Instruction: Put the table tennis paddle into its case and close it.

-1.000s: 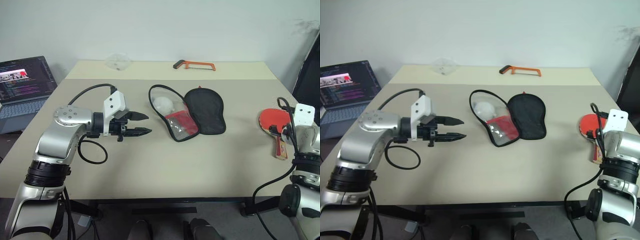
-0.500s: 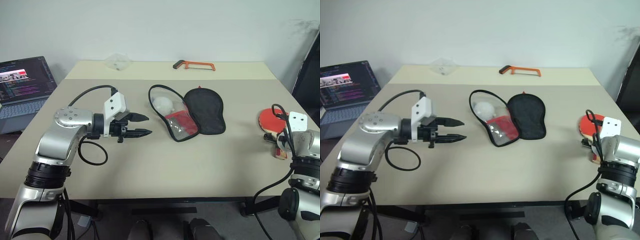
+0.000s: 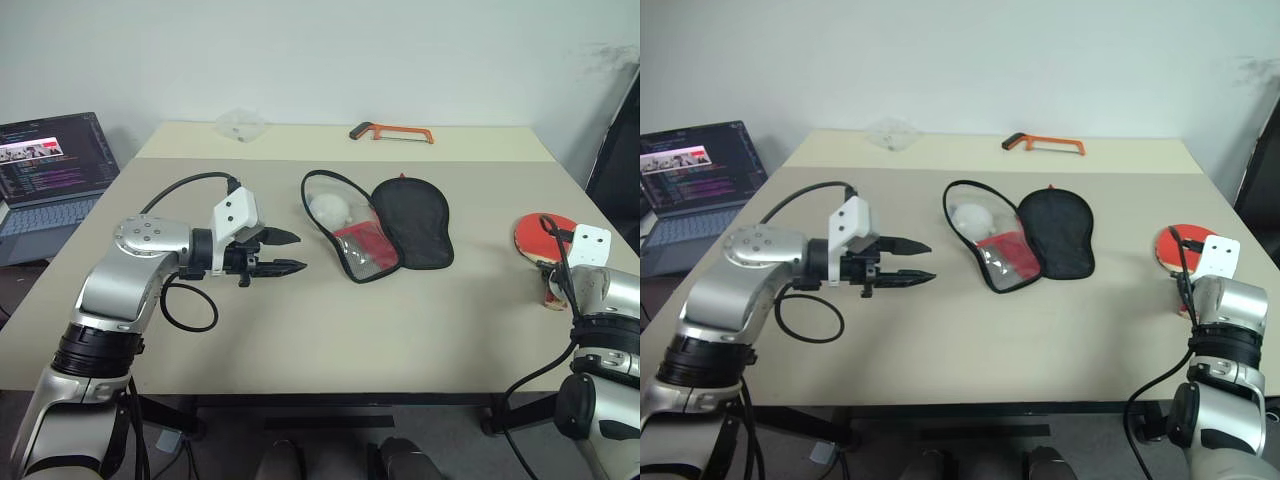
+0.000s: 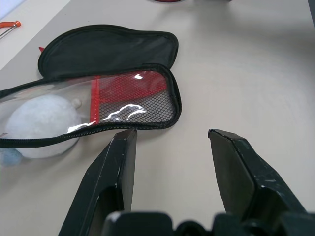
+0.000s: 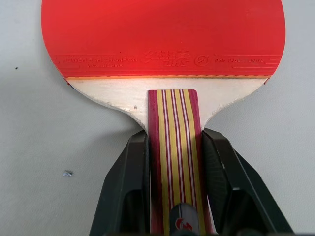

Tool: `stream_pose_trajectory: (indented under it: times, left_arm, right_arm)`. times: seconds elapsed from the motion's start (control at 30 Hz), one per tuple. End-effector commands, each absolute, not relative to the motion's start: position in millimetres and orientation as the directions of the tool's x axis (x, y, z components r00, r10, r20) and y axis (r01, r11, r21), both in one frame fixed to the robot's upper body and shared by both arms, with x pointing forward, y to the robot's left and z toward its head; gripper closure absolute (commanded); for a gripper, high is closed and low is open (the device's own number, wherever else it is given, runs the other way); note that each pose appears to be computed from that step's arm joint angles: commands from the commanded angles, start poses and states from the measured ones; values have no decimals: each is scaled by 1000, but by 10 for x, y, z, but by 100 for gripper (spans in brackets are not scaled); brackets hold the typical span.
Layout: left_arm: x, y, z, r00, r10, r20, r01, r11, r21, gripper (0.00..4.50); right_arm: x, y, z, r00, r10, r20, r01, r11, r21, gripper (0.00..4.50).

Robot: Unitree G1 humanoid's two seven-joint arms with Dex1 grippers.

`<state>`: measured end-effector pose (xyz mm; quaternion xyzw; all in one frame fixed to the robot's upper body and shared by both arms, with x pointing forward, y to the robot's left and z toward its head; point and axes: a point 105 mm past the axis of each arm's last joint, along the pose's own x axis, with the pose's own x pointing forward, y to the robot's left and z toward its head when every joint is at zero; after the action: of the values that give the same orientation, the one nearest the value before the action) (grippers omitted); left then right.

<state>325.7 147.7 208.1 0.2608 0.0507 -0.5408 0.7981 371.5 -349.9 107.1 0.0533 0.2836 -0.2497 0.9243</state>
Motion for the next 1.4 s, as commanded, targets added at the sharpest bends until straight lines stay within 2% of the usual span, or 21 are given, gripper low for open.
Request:
stream_pose_trajectory:
  times: [0.03,0.17,0.33,0.47,0.6,1.0,1.4]
  left_arm:
    - [3227,1450,2171,414,-840,-352,877,265,402,199]
    - [3241,1486,2175,425,-834,-352,873,274,403,199]
    - [3258,1515,2164,435,-828,-355,870,285,403,199]
    - [3261,1516,2155,437,-826,-355,870,289,400,199]
    - [3244,1485,2136,433,-829,-355,872,286,397,199]
    - [3172,1523,2109,450,-819,-357,868,306,391,199]
    - [3147,1556,2113,460,-809,-365,864,314,394,199]
  right_arm:
    - [3830,-3491,1513,769,-468,-437,495,867,-58,340]
    - [3938,-3281,1901,827,-437,-352,448,892,-55,340]
    - [4101,-2678,2237,912,-298,-281,305,952,-20,340]
    - [4232,-1939,2284,959,-89,-268,94,996,7,340]
    - [4346,-1496,2160,958,23,-286,-18,1000,20,340]
    - [4586,-1382,1937,943,41,-331,-48,999,-13,340]
    - [4562,-1458,1640,907,-1,-421,-5,1000,-14,340]
